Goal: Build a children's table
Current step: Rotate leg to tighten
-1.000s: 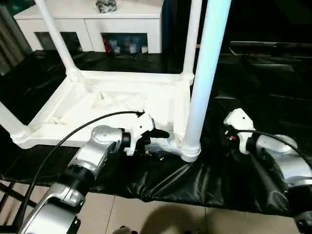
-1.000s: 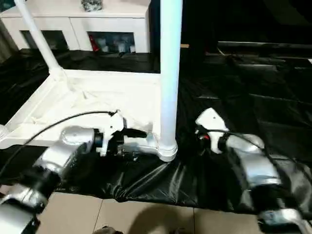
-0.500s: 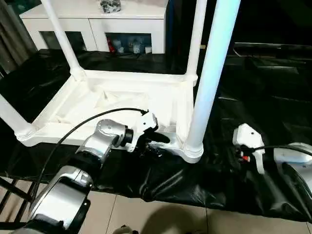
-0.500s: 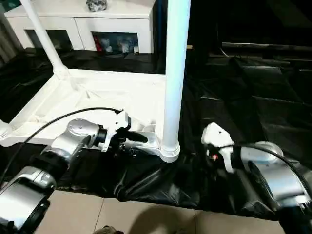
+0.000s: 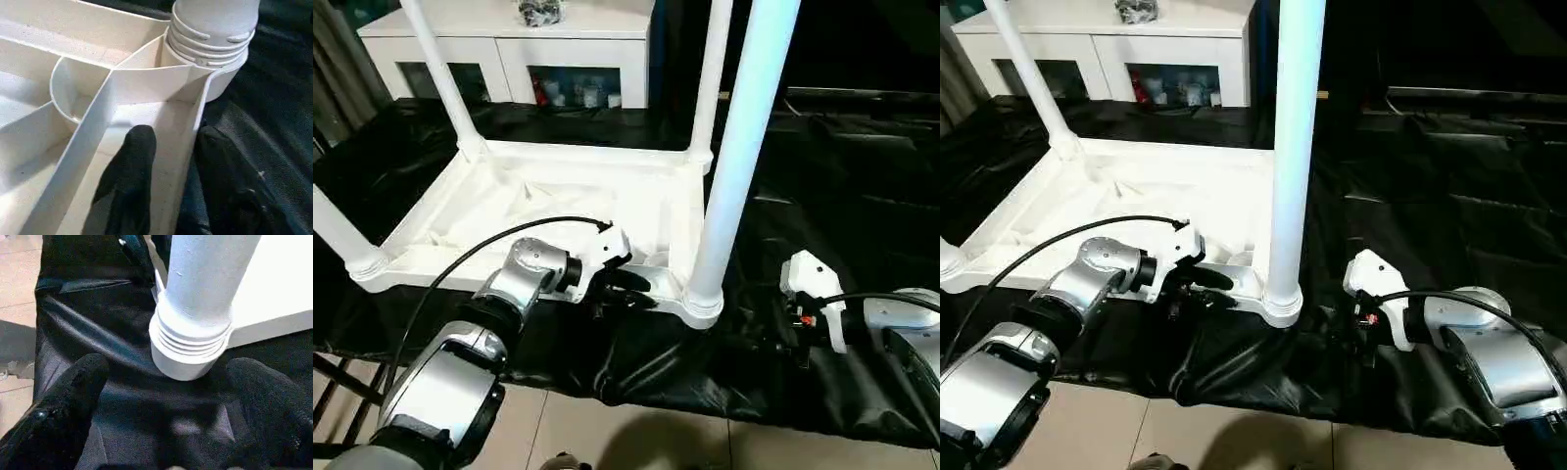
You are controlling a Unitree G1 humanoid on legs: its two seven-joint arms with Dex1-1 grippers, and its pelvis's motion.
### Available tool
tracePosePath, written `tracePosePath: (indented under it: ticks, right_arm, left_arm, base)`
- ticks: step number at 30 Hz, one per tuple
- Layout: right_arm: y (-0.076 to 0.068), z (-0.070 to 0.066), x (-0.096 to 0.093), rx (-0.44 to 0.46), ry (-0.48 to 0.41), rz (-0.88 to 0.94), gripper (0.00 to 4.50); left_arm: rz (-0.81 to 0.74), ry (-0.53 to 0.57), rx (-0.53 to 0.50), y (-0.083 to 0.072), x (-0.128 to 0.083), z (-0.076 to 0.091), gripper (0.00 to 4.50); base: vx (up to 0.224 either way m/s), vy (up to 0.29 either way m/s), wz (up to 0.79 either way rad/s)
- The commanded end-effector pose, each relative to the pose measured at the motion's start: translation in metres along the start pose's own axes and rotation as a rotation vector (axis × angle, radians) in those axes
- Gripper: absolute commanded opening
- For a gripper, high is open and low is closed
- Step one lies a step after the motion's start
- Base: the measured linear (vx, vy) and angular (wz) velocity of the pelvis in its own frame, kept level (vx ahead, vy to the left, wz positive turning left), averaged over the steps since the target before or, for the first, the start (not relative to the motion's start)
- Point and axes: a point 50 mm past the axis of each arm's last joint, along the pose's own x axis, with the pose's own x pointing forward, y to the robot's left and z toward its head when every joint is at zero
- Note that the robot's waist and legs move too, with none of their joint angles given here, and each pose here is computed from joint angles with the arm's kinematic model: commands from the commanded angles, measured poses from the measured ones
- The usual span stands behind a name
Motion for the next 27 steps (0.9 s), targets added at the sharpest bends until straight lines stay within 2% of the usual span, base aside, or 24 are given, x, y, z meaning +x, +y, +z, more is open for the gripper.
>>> tracePosePath:
  ticks: [1,2,12,13,17,24,27]
  right_arm:
    - [0.001,0.002,-0.001,-0.003,-0.001,-0.004,4.50]
    - [0.001,0.002,-0.001,-0.003,0.000,-0.003,4.50]
    - [0.000,0.004,0.002,-0.010,0.001,-0.001,4.50]
    - [-0.001,0.004,0.002,-0.011,0.001,-0.001,4.50]
    - [-0.001,0.005,0.002,-0.013,0.000,-0.002,4.50]
    - [-0.003,0.006,0.005,-0.018,-0.021,-0.023,4.50]
    - [-0.006,0.007,0.008,-0.014,-0.050,-0.058,4.50]
  left_arm:
    - [0.015,0.006,-0.007,0.003,-0.004,0.000,1.32]
    - [0.012,0.007,-0.009,0.003,-0.004,-0.001,1.12]
    - [-0.038,0.106,0.023,0.001,-0.008,-0.010,0.50]
    - [-0.039,0.108,0.020,0.001,-0.008,-0.011,0.32]
    - [-0.047,0.100,0.008,0.001,-0.008,-0.011,0.20]
    - [-0.049,0.022,-0.053,0.003,-0.012,-0.005,0.02]
    - [-0.016,0.054,-0.110,0.004,-0.016,-0.011,0.02]
  base:
    - [0.000,0.000,0.00]
    - [0.000,0.000,0.00]
    - [0.000,0.000,0.00]
    - [0.000,0.000,0.00]
    - [0.000,0.000,0.00]
    - [0.000,0.000,0.00]
    - [0.000,0.000,0.00]
